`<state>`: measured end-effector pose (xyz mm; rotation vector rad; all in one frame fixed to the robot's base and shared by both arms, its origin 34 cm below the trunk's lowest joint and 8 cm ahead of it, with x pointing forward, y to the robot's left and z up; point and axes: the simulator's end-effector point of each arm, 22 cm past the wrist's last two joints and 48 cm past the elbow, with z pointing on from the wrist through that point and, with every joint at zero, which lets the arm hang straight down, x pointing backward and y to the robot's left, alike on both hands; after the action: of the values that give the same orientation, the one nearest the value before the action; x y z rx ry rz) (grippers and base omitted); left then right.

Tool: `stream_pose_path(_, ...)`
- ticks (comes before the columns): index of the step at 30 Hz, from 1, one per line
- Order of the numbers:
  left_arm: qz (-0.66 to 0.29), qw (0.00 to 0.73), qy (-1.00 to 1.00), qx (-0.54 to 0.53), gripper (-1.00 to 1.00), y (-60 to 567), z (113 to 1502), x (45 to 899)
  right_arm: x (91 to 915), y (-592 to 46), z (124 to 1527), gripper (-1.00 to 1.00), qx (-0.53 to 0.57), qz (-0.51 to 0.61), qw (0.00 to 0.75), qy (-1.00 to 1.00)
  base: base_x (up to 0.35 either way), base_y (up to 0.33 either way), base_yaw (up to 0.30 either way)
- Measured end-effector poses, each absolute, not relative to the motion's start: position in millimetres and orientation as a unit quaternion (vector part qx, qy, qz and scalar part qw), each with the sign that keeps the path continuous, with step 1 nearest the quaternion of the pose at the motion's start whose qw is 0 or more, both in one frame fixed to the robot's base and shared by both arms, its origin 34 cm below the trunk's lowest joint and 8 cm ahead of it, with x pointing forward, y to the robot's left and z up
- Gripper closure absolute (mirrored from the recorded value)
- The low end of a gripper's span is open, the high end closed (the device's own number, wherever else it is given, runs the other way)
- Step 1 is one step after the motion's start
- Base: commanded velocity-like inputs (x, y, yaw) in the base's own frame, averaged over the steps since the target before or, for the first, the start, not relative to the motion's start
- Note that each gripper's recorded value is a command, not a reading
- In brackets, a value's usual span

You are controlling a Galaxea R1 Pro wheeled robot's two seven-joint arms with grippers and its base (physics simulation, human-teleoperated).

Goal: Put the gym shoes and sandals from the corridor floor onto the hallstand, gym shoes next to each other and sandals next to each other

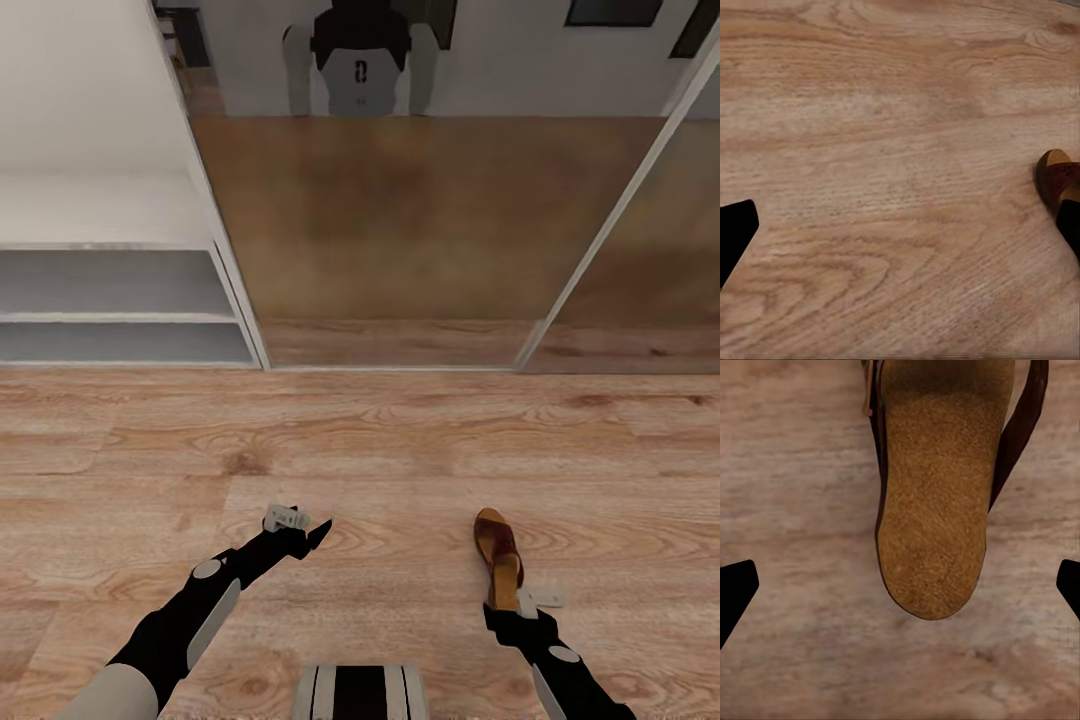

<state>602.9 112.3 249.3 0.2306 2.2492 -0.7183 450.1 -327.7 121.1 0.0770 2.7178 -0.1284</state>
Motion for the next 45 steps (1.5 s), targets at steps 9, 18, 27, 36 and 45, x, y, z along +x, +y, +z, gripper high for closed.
stream_pose_path(9,-0.282,0.358,0.886,0.084,-1.0,112.6,228.7,592.9,456.0,-326.8,115.5,-1.0,0.023,-0.048,0.227,0.972,0.0,0.0,0.005)
stream_pose_path(18,-0.284,0.342,0.892,0.078,-1.0,112.4,209.5,582.7,461.1,-329.1,109.9,-1.0,0.021,-0.052,0.237,0.97,0.0,0.0,0.0)
stream_pose_path(27,-0.285,0.327,0.898,0.073,-1.0,112.0,190.7,571.9,462.6,-329.2,104.0,-1.0,0.014,-0.053,0.262,0.964,0.0,0.0,0.0)
stream_pose_path(36,-0.289,0.32,0.899,0.072,-1.0,108.1,179.1,571.4,452.1,-328.9,91.4,-1.0,0.012,-0.052,0.252,0.966,0.0,0.0,0.0)
stream_pose_path(45,-0.293,0.336,0.892,0.075,-1.0,103.8,186.0,590.5,446.3,-330.6,85.6,-1.0,0.011,-0.053,0.245,0.968,0.0,0.0,0.0)
